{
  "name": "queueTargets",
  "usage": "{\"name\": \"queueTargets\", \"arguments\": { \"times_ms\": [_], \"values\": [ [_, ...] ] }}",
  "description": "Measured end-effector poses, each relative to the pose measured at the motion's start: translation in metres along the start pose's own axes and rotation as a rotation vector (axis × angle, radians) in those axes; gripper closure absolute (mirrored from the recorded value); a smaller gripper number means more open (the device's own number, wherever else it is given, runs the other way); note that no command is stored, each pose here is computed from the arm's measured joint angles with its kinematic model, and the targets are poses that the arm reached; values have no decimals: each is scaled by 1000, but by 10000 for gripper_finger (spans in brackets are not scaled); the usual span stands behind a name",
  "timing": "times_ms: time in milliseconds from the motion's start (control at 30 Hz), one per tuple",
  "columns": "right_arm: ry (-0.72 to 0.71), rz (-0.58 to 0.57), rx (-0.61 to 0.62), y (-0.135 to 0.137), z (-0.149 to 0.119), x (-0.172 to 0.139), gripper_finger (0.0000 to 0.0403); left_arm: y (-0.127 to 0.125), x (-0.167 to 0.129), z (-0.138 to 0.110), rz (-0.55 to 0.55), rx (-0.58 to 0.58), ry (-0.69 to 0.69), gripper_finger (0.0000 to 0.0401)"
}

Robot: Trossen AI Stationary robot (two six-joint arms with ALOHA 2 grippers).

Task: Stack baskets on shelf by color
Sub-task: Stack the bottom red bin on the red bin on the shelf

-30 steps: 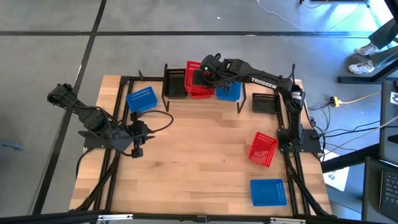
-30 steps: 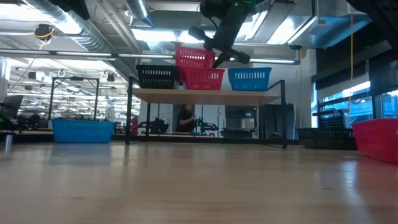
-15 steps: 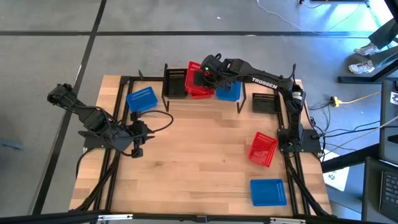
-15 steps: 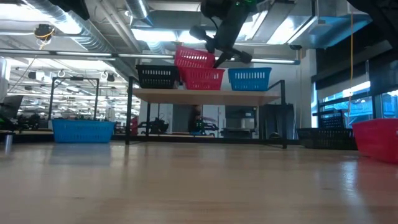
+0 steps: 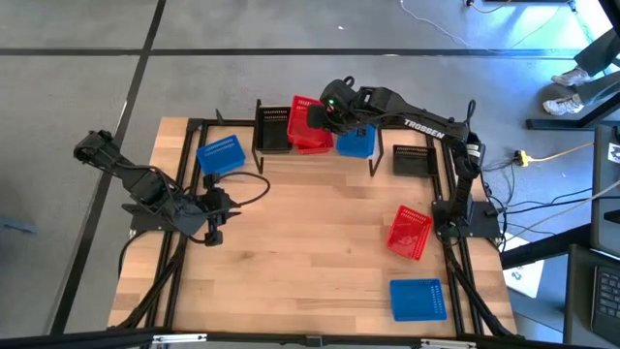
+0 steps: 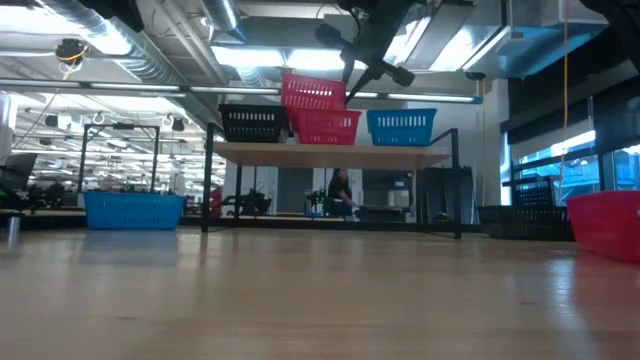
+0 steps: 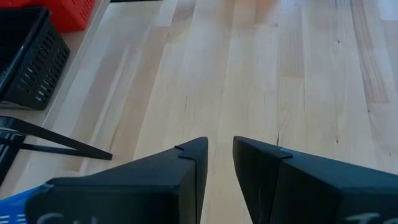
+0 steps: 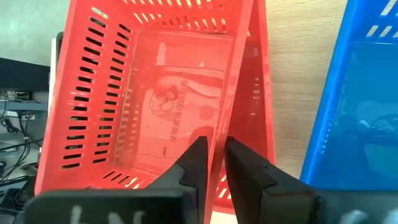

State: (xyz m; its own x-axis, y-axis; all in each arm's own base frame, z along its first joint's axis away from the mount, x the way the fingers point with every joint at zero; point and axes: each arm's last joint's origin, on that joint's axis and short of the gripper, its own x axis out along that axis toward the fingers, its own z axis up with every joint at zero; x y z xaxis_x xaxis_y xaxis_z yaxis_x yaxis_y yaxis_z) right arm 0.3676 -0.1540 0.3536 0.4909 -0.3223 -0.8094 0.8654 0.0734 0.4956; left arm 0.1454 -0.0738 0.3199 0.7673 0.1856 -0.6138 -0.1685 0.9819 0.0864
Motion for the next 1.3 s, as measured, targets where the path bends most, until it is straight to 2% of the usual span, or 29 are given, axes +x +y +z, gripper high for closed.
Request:
{"name": "queueTargets", "arguments": {
  "times_ms": [233,467,667,933,1300],
  "values": [
    [-1,0,-23,0,0,0,355,0,0,0,0,-1,0,332],
    [-12,-5,-45,0,0,0,395,0,0,0,0,-8,0,332],
    [-30,-1,-46,2,3,-7,389,0,0,0,0,-8,0,332],
    [-66,-35,-67,5,9,-38,396,0,0,0,0,-8,0,332],
    [-70,-59,-71,3,9,-37,399,0,0,0,0,-8,0,332]
  ]
}}
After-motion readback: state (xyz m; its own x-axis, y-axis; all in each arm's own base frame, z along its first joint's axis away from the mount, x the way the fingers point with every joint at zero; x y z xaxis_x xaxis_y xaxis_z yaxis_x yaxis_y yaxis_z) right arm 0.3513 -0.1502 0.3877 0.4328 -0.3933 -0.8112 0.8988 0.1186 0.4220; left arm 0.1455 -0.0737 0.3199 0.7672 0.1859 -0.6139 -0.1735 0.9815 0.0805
